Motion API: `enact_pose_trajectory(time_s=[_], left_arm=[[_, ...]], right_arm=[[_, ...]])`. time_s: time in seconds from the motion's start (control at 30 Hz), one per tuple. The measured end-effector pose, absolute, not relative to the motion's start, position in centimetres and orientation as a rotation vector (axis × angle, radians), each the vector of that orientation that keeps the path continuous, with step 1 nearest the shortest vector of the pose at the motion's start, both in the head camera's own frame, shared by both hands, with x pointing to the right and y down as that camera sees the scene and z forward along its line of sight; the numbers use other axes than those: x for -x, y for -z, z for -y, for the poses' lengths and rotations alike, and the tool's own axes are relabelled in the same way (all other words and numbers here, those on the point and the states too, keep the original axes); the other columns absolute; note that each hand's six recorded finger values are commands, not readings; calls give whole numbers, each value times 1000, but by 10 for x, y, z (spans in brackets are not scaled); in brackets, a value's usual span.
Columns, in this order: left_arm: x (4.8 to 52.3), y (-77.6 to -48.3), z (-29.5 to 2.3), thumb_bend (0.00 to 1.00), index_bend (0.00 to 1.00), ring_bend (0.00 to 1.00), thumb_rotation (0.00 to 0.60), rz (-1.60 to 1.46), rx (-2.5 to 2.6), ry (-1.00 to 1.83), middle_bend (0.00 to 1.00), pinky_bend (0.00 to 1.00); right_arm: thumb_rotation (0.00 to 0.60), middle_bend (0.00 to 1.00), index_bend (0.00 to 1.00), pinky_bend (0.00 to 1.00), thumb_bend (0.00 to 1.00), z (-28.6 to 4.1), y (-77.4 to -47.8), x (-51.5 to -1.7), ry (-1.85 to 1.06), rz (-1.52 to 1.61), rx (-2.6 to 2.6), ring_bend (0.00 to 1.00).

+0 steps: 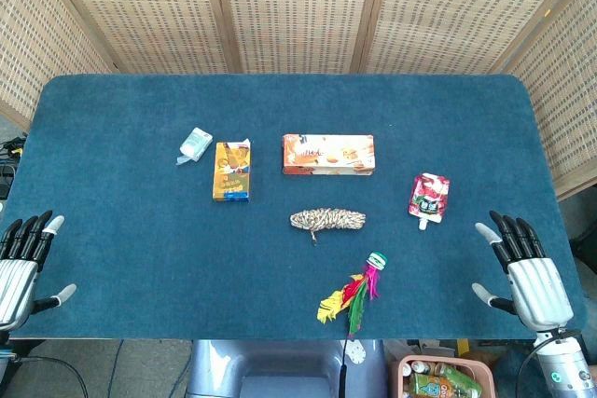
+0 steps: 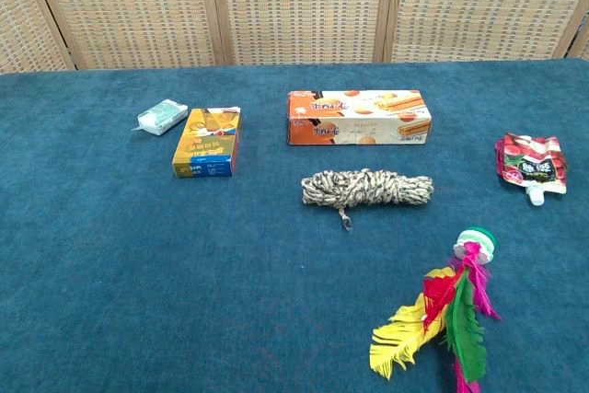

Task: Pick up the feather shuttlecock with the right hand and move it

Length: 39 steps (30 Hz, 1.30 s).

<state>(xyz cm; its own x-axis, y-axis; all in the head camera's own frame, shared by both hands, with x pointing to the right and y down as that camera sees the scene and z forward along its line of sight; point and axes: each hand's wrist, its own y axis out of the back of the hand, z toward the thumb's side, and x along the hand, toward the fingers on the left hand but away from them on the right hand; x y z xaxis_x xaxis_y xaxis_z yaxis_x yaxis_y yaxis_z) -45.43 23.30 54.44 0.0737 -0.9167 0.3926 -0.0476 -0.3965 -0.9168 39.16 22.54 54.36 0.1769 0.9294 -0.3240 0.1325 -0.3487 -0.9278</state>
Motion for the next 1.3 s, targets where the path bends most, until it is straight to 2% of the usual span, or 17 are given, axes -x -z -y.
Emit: enact_pose_trajectory(time_s=[0.3,0.47,0.67,0.9,1.3], left_arm=[[455,-543,-234,0,0,0,600,-988,1584,1416,0,0],[452,-546,-234,0,0,0,600,-968,1588,1415,0,0],[452,-546,-231,0,0,0,600,-981,1579,1419,0,0],[455,-550,-228,0,0,0,600,-987,1577,1442,0,0],[461,-556,-220,0,0,0,600,-1000,1572,1481,0,0]], right_arm=[[600,0,67,0,0,-226,-549,-387,-1255,977,1666,0],[600,0,153,0,0,-225,-554,-373,-1185,862,1695,0],[600,0,219,0,0,-232,-565,-334,-943,613,1826,0],[600,0,269,0,0,-241,-594,-286,-629,263,1922,0],[600,0,286,0,0,-247,-633,-224,-502,63,1909,0]])
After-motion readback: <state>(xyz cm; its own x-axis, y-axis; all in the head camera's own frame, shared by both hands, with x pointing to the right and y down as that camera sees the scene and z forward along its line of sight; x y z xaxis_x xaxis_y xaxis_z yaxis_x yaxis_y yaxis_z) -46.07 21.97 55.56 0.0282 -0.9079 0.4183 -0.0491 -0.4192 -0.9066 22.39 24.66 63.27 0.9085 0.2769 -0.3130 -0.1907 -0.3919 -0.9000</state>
